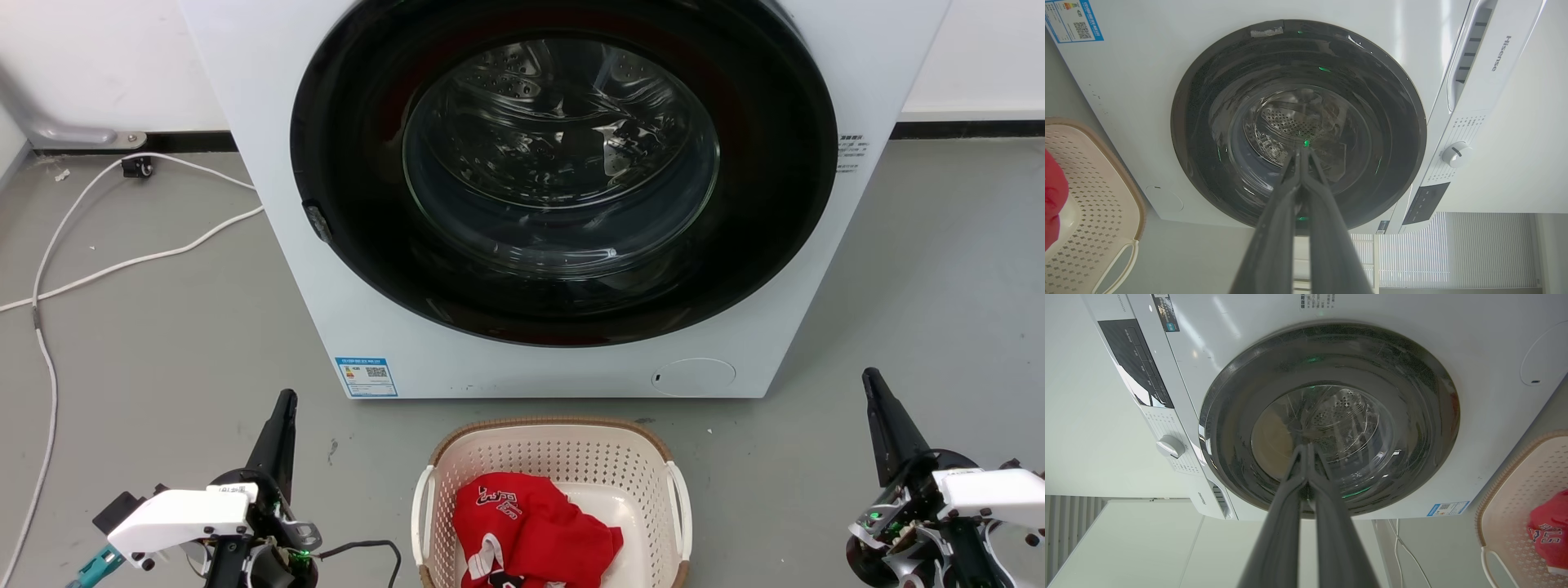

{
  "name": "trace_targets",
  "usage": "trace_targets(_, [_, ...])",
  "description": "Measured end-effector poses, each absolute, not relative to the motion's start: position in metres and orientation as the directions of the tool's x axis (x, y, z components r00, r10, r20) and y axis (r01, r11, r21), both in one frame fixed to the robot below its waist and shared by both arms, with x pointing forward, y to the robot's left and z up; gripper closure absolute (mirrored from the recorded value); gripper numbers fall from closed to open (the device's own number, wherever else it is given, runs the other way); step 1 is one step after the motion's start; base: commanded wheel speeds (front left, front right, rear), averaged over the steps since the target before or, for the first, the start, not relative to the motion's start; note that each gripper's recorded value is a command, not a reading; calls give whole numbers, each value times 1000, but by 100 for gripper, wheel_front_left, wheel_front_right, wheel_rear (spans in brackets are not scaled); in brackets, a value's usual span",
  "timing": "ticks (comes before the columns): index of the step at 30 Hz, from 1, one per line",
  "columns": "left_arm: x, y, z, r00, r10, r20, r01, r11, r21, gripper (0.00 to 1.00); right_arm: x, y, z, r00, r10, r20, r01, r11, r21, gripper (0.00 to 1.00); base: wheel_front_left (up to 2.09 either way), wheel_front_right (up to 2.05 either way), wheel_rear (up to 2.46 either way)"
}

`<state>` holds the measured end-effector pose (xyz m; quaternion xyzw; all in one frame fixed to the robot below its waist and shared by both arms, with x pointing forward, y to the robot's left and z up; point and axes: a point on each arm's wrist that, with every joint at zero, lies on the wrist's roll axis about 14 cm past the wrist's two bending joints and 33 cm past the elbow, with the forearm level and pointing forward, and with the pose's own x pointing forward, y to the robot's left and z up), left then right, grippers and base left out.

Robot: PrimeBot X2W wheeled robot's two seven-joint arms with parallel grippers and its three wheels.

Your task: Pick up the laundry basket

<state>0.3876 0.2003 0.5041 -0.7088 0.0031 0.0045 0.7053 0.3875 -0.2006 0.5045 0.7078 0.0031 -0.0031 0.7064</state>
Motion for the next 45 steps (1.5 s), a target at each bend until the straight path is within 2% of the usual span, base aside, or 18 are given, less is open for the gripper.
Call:
trace_targets(36, [388, 200, 504, 1000, -1, -11, -11, -6, -1000, 100, 387, -201, 504, 1000, 0, -9, 9, -3, 1000, 100, 0, 0, 0])
trace_targets(37, [387, 200, 502, 1000, -2, -16, -16, -7, -1000, 0, 387, -201, 503, 1000, 0, -14, 14, -3, 1000, 0, 0, 0, 0])
trace_targets(41, [376, 198, 480, 996, 1, -84, -84, -18, -996, 0, 376, -201, 480, 997, -4, -81, 81, -10, 997, 0, 0, 0, 0])
trace_targets(45, [375, 200, 478, 996, 14, -88, -88, -10, -996, 0, 374, -199, 480, 997, -11, -81, 80, -8, 997, 0, 0, 0, 0])
